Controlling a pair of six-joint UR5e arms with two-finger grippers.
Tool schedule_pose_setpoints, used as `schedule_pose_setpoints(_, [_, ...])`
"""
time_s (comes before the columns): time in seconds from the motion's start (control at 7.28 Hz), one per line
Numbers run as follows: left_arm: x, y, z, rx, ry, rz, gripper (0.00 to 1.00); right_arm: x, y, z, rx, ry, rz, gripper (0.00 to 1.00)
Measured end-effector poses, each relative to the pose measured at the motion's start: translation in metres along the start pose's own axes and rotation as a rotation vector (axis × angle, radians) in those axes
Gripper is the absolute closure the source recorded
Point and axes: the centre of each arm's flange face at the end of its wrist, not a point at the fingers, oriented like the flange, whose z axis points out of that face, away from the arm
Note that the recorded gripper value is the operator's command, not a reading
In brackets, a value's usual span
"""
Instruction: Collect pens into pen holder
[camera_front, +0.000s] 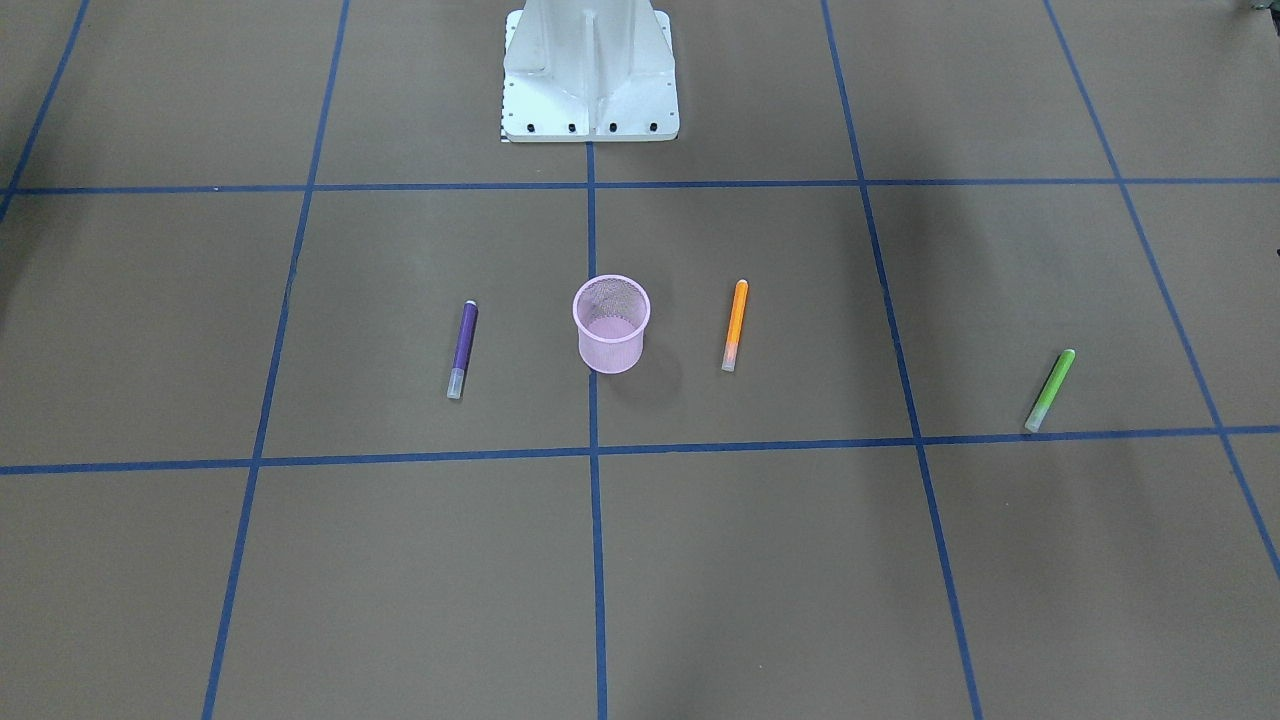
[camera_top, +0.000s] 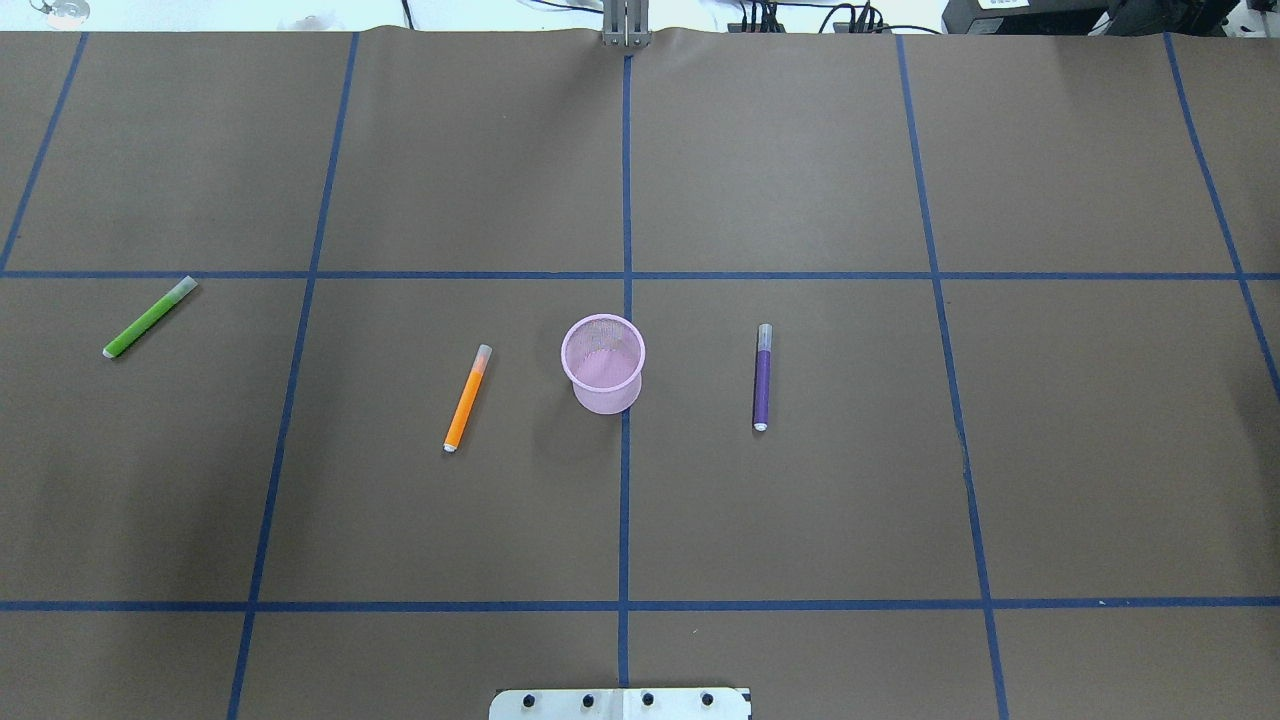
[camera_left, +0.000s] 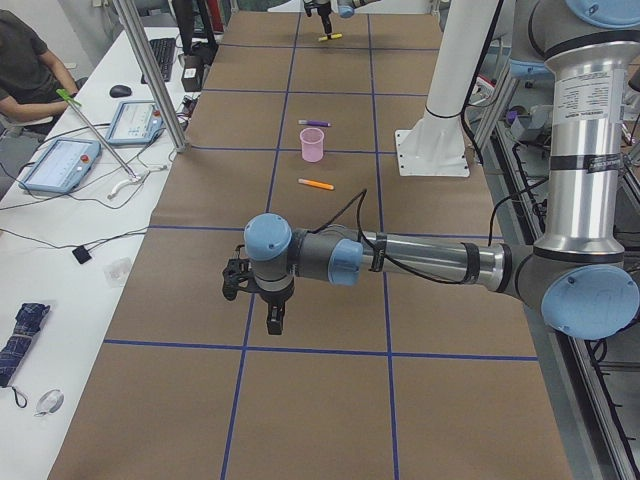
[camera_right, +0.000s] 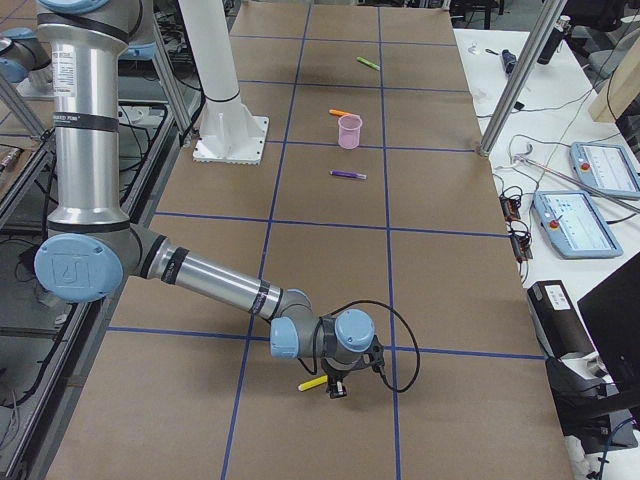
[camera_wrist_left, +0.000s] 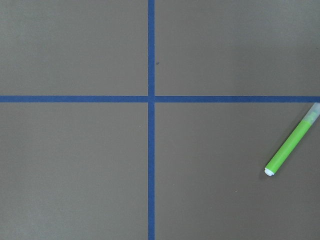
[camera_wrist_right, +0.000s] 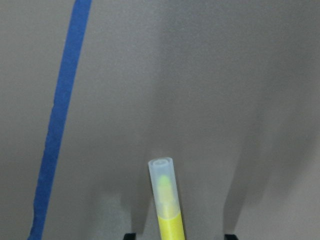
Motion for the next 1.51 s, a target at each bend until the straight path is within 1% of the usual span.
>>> schedule_pose_setpoints(0.41, [0.001, 0.0, -0.001, 0.002, 0.0, 0.002, 0.0, -0.001, 0.0, 0.002, -0.006, 0.001, -0.004, 0.37])
schedule_pose_setpoints(0.55, [0.001, 0.0, -0.001, 0.002, 0.0, 0.002, 0.0, -0.002, 0.0, 0.003, -0.008, 0.001, -0.006, 0.53])
schedule_pose_setpoints(0.69, [0.001, 0.0, -0.001, 0.001, 0.0, 0.002, 0.0, -0.003, -0.001, 0.004, -0.009, 0.0, -0.008, 0.83])
schedule_pose_setpoints(0.82, [0.001, 0.0, -0.001, 0.001, 0.0, 0.002, 0.0, -0.003, 0.0, 0.004, -0.01, 0.0, -0.007, 0.87])
schedule_pose_setpoints(0.96, [0.001, 0.0, -0.001, 0.002, 0.0, 0.002, 0.0, -0.002, 0.0, 0.005, -0.012, 0.0, -0.006, 1.0])
schedule_pose_setpoints(1.24, [0.001, 0.0, -0.001, 0.002, 0.0, 0.002, 0.0, -0.002, 0.001, 0.006, -0.013, -0.001, -0.005, 1.0])
schedule_pose_setpoints(1.37, [0.002, 0.0, -0.002, 0.003, 0.0, 0.003, 0.0, -0.005, -0.002, 0.002, -0.004, -0.002, -0.011, 1.0])
schedule_pose_setpoints(1.51, [0.004, -0.001, -0.004, 0.007, 0.001, 0.007, 0.0, -0.014, -0.011, -0.009, 0.02, -0.003, -0.025, 1.0])
